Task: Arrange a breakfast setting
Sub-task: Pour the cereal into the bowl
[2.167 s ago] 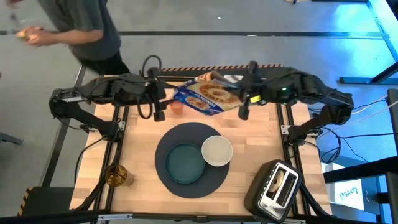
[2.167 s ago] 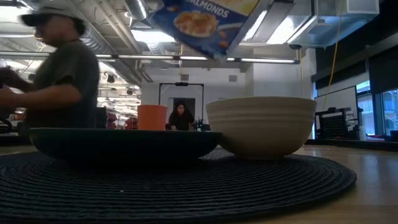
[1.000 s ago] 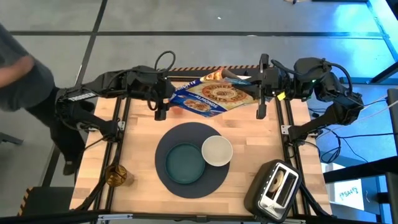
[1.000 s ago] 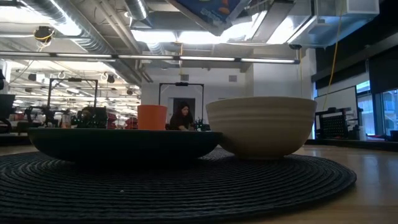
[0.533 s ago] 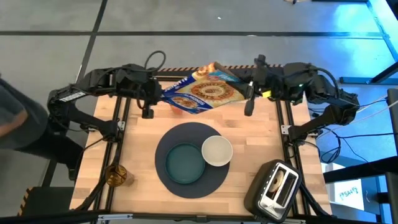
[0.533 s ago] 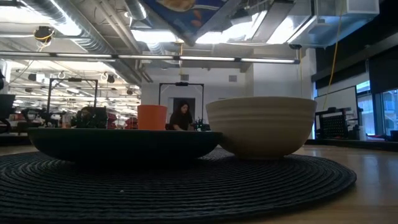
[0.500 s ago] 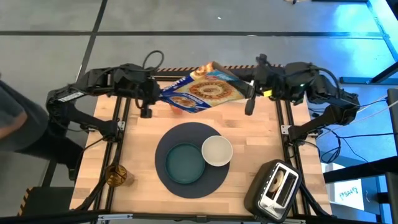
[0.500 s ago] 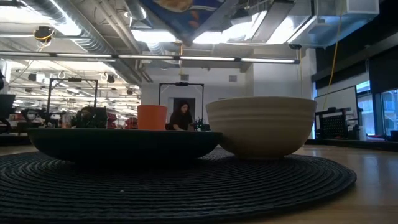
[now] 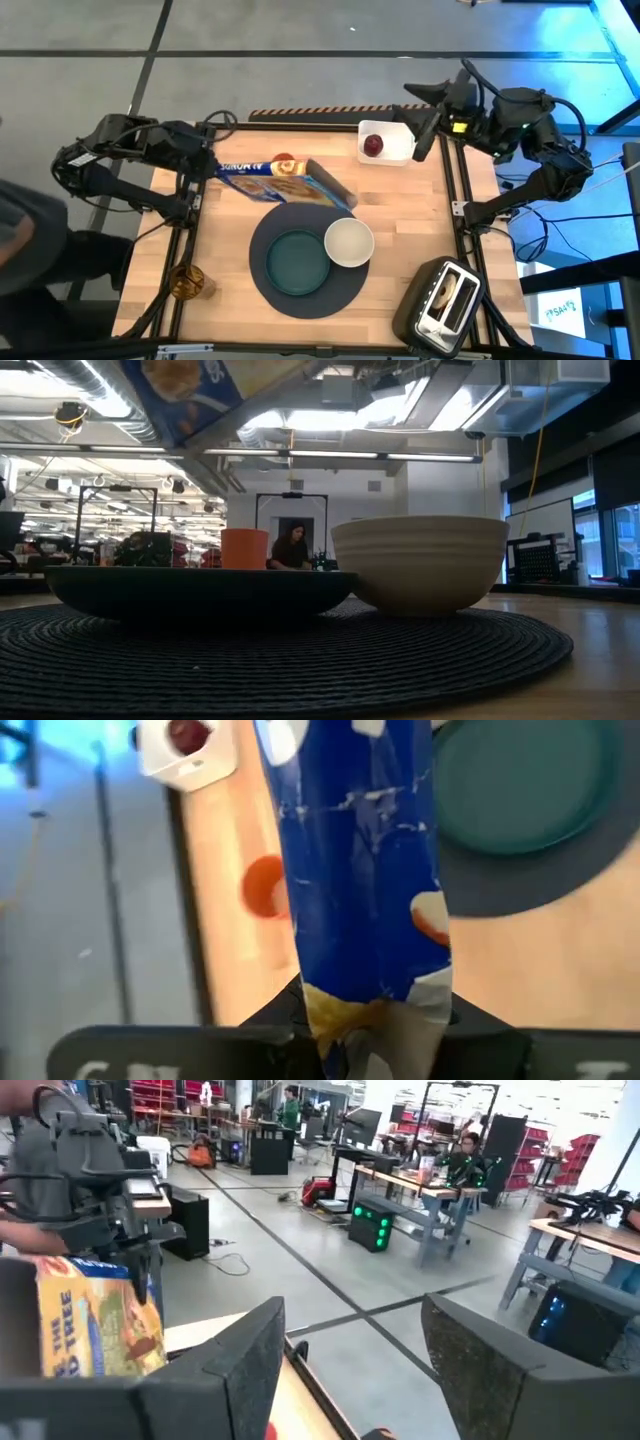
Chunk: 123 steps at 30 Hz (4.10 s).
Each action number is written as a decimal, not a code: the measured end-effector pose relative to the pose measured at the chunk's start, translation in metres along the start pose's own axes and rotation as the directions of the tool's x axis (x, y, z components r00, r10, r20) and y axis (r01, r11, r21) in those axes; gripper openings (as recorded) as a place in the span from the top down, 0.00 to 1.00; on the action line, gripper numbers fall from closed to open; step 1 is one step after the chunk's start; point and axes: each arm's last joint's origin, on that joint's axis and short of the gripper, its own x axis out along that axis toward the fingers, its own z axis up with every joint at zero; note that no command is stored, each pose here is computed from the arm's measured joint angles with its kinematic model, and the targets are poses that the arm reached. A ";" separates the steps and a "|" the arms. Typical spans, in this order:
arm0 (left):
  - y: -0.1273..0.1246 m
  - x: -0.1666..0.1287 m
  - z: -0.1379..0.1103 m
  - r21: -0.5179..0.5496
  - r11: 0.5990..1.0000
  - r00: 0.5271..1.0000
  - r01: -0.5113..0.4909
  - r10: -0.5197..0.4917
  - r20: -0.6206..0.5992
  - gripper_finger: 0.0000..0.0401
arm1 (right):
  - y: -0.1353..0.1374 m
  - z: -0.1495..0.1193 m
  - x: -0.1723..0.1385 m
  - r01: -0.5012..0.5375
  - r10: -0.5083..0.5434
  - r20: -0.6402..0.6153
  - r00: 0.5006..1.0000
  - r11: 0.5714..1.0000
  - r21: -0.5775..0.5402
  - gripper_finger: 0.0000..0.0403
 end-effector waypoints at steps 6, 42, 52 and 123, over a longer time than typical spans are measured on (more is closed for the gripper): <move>0.002 0.003 0.003 0.140 0.985 0.993 -0.100 0.109 -0.055 0.85 | 0.002 -0.012 0.000 -0.018 0.019 -0.106 0.994 1.000 0.004 0.44; 0.040 0.065 0.065 0.767 0.602 0.915 -0.222 0.400 -0.049 0.84 | 0.000 -0.031 -0.003 0.009 -0.002 -0.280 0.960 1.000 0.025 0.44; 0.040 0.079 0.080 0.846 0.492 0.913 -0.207 0.408 -0.013 0.84 | 0.000 -0.037 -0.005 0.027 -0.009 -0.334 0.942 0.998 0.051 0.44; -0.005 0.113 0.132 0.988 0.114 0.845 -0.108 0.534 0.031 0.84 | 0.000 -0.038 -0.005 0.000 0.020 -0.345 0.938 0.998 0.057 0.44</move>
